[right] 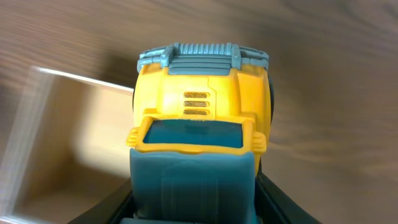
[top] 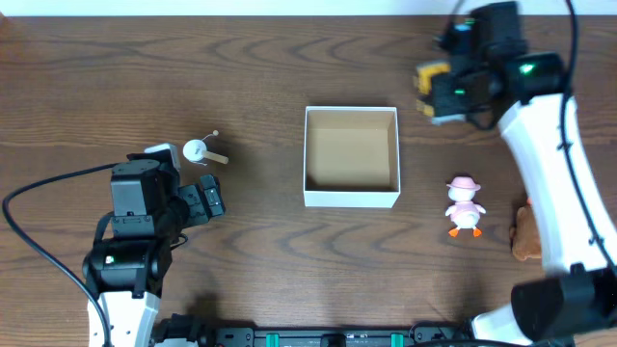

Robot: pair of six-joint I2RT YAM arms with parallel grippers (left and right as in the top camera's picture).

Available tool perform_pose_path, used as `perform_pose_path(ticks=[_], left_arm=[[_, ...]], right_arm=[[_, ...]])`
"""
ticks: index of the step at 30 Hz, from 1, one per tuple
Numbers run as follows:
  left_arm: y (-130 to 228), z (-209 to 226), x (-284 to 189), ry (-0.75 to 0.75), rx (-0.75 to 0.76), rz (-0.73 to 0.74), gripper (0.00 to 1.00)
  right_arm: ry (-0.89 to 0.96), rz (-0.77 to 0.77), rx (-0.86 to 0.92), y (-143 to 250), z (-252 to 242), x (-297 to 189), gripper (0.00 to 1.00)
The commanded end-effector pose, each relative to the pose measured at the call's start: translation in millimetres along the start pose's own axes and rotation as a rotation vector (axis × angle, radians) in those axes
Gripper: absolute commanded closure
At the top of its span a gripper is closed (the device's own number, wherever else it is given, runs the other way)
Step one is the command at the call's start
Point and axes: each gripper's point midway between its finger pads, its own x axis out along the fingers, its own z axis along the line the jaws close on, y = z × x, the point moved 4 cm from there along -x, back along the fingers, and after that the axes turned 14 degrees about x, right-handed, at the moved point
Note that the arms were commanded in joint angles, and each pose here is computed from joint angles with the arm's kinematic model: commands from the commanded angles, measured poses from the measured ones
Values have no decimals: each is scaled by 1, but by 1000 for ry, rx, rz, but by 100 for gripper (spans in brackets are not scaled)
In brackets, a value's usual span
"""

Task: Pack container
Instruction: 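Carry the truck with the right gripper and release it in the box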

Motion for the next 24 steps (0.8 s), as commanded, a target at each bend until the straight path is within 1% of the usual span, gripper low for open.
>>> perform_pose_path(ticks=[1,6,9,16,19,24], left_arm=[[-6,0,-1,4,-15,-8,2],[-6,0,2,4,-17,5,2],[-5,0,3,4,-16,8,2],[-5,0,2,4,-16,7,2],[-5,0,2,4,-16,7,2],[-5,0,2,4,-16,7,2]], right_arm=[[-43,-23,138,8,43,-5,97],[61,-32,168,35,77,12,96],[110,17,172,56,84,29,95],[231,144,219,90,69,70,93],[262,167,230,93,60,85,91],[286,174,267,87,46,99,88]])
